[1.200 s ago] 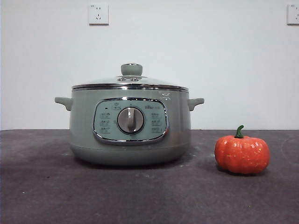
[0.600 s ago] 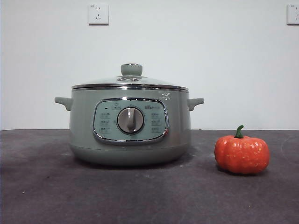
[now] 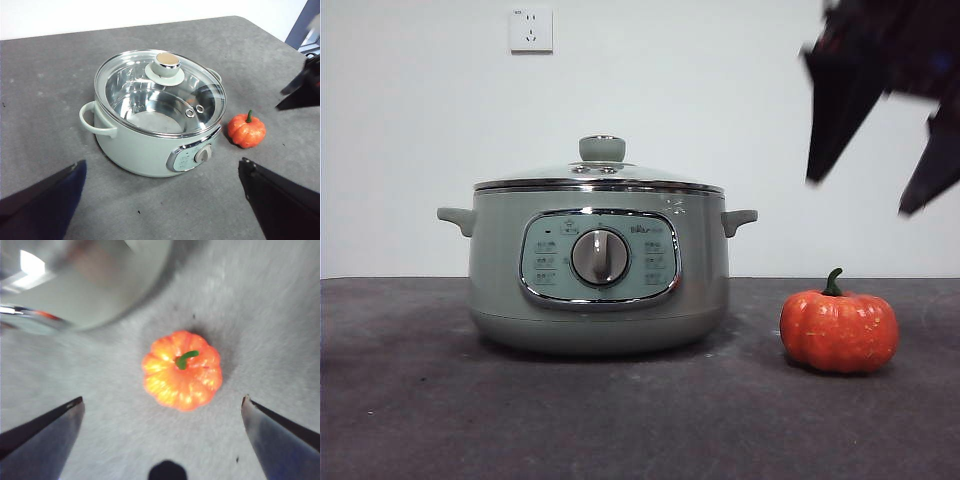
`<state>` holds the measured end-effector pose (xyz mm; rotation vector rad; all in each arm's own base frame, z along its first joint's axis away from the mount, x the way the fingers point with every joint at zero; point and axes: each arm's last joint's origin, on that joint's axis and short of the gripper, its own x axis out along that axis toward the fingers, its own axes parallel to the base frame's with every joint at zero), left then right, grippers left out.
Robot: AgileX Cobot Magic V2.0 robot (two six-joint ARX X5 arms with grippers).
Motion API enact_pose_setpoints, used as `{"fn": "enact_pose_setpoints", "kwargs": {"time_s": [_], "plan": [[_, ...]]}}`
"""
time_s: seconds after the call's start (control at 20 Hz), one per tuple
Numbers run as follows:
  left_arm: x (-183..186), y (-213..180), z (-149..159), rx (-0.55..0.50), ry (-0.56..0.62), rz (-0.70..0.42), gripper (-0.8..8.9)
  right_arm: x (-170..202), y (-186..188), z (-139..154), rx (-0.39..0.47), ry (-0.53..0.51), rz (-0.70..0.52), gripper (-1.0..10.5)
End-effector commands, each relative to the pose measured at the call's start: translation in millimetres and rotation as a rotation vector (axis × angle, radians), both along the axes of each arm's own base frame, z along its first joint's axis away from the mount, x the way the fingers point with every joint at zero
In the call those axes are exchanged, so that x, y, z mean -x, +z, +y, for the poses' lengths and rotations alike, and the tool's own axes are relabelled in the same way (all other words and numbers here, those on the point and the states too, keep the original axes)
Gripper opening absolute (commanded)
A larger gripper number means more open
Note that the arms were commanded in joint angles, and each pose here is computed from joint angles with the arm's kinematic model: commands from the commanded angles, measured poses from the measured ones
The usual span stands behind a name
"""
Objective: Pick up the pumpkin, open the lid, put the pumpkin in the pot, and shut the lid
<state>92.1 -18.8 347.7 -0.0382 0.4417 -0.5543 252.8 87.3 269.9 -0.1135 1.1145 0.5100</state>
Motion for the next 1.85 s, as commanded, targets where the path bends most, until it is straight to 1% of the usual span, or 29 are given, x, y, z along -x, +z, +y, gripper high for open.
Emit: {"fn": "enact_pose_setpoints", "kwargs": {"time_s": [0.05,0.15,0.3,0.45,0.5,0.65,0.75,0.95,1.05,1.15,1.3,1.5,1.7,1.85], "plan": [[0.4,1.1,0.1,-0.003,-0.006,-0.013,7.23,-15.6,-23.0,9.8,0.063,0.009,0.032,7.2],[0.4,1.1,0.1,-0.003,-0.006,-0.013,7.23,-25.3,-40.2,16.6,0.114,0.008,0.056,7.2],[0.4,1.1,0.2,-0.003,-0.005,-0.013,7.23,-35.1,-62.9,23.9,0.136,0.021,0.109,7.2],[0.4,1.1,0.2,-0.003,-0.005,-0.013,7.23,-41.2,-78.2,28.7,0.147,0.029,0.137,7.2],[0.4,1.1,0.2,-0.003,-0.005,-0.013,7.23,-42.6,-81.9,30.4,0.154,0.029,0.140,6.7],[0.4,1.1,0.2,-0.003,-0.005,-0.013,7.24,-43.4,-84.4,30.6,0.165,0.021,0.144,1.9],[0.4,1.1,0.2,-0.003,-0.005,-0.013,7.23,-43.4,-84.5,29.9,0.164,0.020,0.148,-0.2],[0.4,1.0,0.2,-0.003,-0.005,-0.012,7.24,-42.1,-80.0,29.2,0.161,0.019,0.136,-0.2],[0.4,1.0,0.2,-0.003,-0.005,-0.012,7.24,-36.6,-63.5,27.1,0.143,0.016,0.088,-0.2],[0.4,1.1,0.2,-0.003,-0.005,-0.013,7.24,-25.3,-34.7,22.7,0.108,0.007,-0.003,-0.2],[-1.3,0.6,0.1,-0.004,-0.005,-0.007,7.24,4.4,14.6,11.4,0.044,-0.009,-0.158,-0.2],[-6.6,0.8,-0.2,-0.003,-0.005,-0.007,7.24,61.0,69.4,-5.3,-0.053,-0.014,-0.350,-0.2],[-16.9,0.3,-1.3,-0.003,-0.011,-0.002,7.23,115.5,101.0,-19.0,-0.149,0.008,-0.499,-0.2],[-30.1,0.0,-5.6,-0.003,-0.040,-0.002,7.23,135.9,109.2,-25.0,-0.192,0.016,-0.547,-0.2]]}}
